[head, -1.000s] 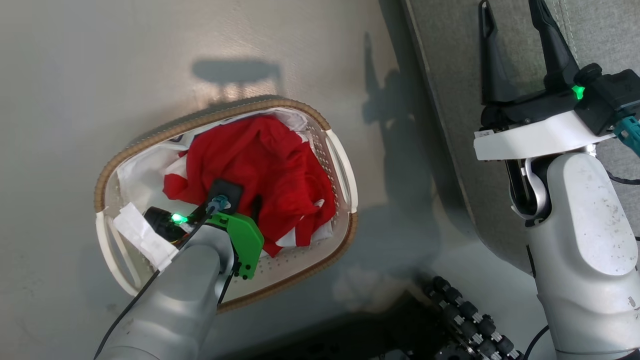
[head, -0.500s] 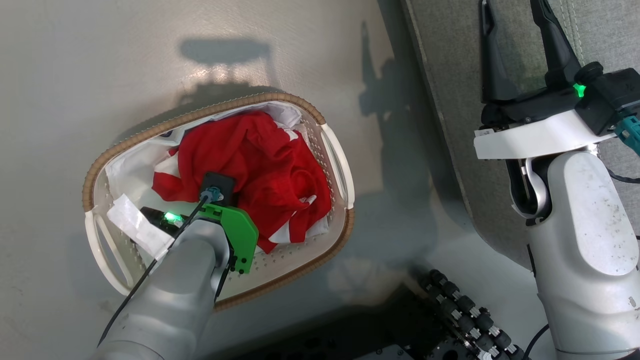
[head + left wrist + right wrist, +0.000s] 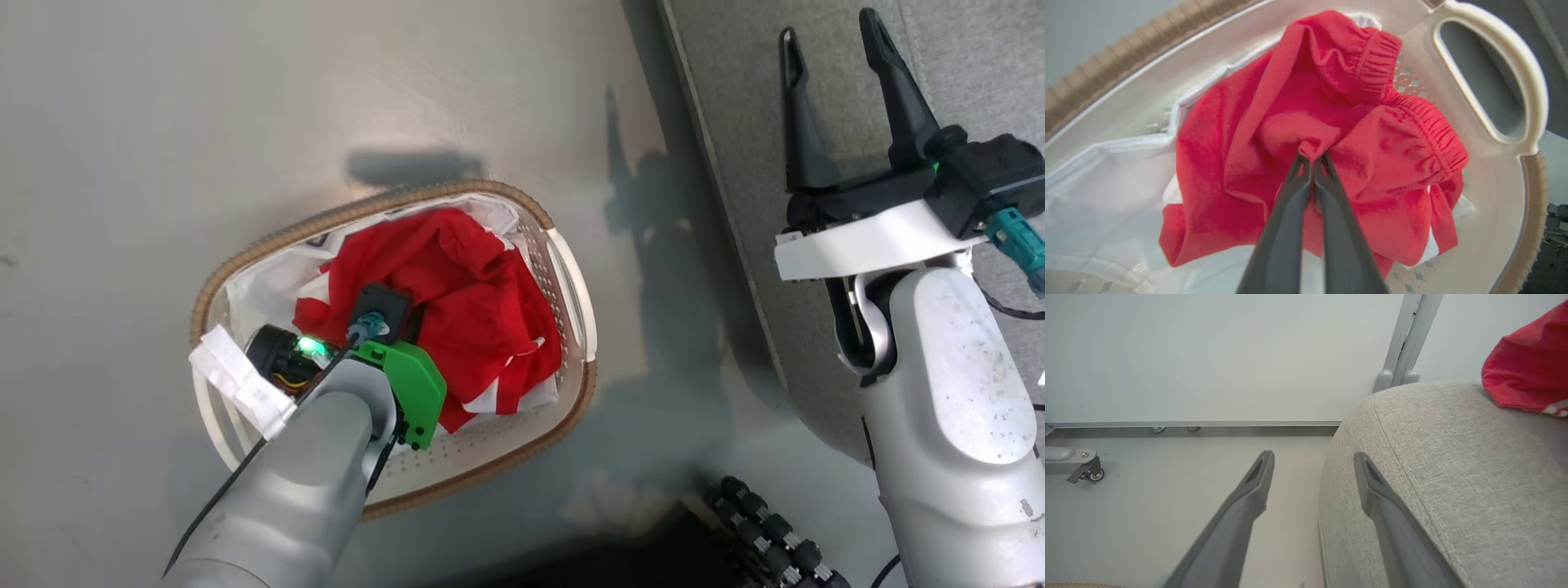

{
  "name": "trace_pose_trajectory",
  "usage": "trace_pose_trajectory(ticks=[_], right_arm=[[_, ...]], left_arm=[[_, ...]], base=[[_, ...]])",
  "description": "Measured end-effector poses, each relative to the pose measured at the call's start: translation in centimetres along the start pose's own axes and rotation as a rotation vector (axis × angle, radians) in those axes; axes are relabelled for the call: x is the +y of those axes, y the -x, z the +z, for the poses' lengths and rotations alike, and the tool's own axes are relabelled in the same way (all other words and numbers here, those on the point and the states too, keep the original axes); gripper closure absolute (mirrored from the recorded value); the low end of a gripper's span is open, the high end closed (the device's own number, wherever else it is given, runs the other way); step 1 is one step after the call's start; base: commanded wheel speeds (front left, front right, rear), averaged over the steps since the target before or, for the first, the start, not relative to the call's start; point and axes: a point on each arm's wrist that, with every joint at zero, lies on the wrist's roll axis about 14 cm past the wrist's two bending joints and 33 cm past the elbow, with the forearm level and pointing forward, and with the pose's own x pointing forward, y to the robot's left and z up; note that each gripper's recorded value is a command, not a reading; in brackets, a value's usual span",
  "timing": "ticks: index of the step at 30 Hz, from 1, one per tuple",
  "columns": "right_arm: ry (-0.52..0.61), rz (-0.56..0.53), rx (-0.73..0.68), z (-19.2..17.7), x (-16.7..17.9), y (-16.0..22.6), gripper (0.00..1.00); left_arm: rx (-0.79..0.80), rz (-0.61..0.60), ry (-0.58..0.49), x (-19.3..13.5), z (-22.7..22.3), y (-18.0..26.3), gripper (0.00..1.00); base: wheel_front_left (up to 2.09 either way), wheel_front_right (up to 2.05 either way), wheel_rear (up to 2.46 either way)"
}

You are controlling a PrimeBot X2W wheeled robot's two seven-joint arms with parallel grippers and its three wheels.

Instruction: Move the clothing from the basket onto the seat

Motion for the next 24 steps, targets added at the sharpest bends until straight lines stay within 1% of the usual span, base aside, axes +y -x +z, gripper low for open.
trace_pose_trajectory(ticks=[5, 9, 19, 24], right_arm=[[0.014, 0.003, -0.007, 1.2, 0.3, 1.1, 0.0], [0.019, -0.006, -0.011, 2.3, 0.3, 2.4, 0.0], [0.012, 0.005, -0.039, 5.3, 1.4, 6.5, 0.0], [0.001, 0.019, -0.065, 6.9, 2.2, 8.9, 0.0]], left_arm=[[-0.067, -0.013, -0.035, -1.0, 2.1, 1.8, 1.0], [-0.163, -0.038, -0.078, -2.6, 4.9, 3.7, 1.0], [-0.374, -0.019, -0.182, -4.7, 9.3, 10.7, 1.0], [-0.487, 0.012, -0.283, -5.6, 12.0, 14.8, 1.0]], base=[[0.0, 0.0, 0.0], [0.0, 0.0, 0.0], [0.0, 0.0, 0.0], [0.0, 0.0, 0.0]])
